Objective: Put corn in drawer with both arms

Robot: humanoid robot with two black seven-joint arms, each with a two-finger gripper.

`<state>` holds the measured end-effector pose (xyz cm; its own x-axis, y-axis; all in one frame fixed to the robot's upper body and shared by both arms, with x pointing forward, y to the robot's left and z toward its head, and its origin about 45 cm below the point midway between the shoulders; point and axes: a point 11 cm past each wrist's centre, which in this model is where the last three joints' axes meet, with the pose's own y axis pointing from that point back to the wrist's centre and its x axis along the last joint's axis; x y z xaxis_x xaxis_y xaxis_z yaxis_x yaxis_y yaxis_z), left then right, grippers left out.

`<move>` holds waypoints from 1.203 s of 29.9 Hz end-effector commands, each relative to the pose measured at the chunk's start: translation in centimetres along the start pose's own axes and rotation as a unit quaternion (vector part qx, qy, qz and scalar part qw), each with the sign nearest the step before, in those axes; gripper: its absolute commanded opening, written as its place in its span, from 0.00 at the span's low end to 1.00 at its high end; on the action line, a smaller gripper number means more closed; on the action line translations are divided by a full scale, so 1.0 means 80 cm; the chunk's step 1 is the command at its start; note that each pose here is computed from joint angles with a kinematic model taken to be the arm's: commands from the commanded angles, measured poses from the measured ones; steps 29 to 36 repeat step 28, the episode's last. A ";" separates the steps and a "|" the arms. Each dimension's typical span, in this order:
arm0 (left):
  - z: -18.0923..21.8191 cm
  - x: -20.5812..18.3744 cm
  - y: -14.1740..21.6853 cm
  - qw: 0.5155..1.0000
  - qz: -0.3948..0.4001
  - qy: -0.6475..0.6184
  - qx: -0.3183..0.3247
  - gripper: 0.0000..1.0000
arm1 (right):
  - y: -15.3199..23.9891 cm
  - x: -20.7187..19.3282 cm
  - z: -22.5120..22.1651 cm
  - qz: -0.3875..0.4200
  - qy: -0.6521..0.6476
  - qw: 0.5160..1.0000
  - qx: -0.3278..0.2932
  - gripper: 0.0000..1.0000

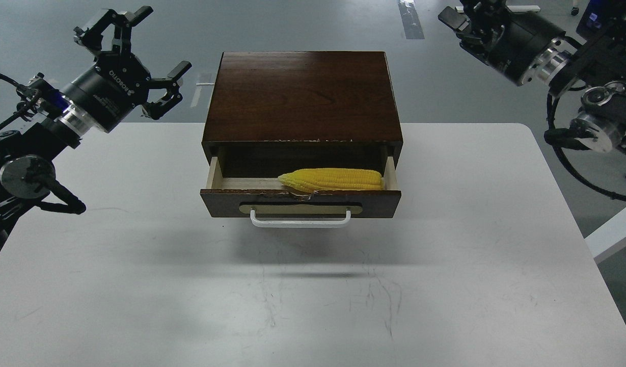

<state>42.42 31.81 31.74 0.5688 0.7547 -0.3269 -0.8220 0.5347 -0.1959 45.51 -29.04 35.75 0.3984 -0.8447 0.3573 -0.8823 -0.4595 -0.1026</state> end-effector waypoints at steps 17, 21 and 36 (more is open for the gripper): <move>-0.021 0.004 0.010 1.000 0.009 0.014 0.011 0.98 | 0.067 -0.047 0.172 0.144 -0.262 0.949 -0.105 1.00; -0.023 0.003 0.009 1.000 0.010 0.019 0.006 0.98 | 0.061 -0.061 0.173 0.135 -0.271 0.947 -0.104 1.00; -0.026 0.003 0.010 1.000 0.011 0.024 0.004 0.98 | 0.067 -0.078 0.181 0.124 -0.283 0.945 -0.112 1.00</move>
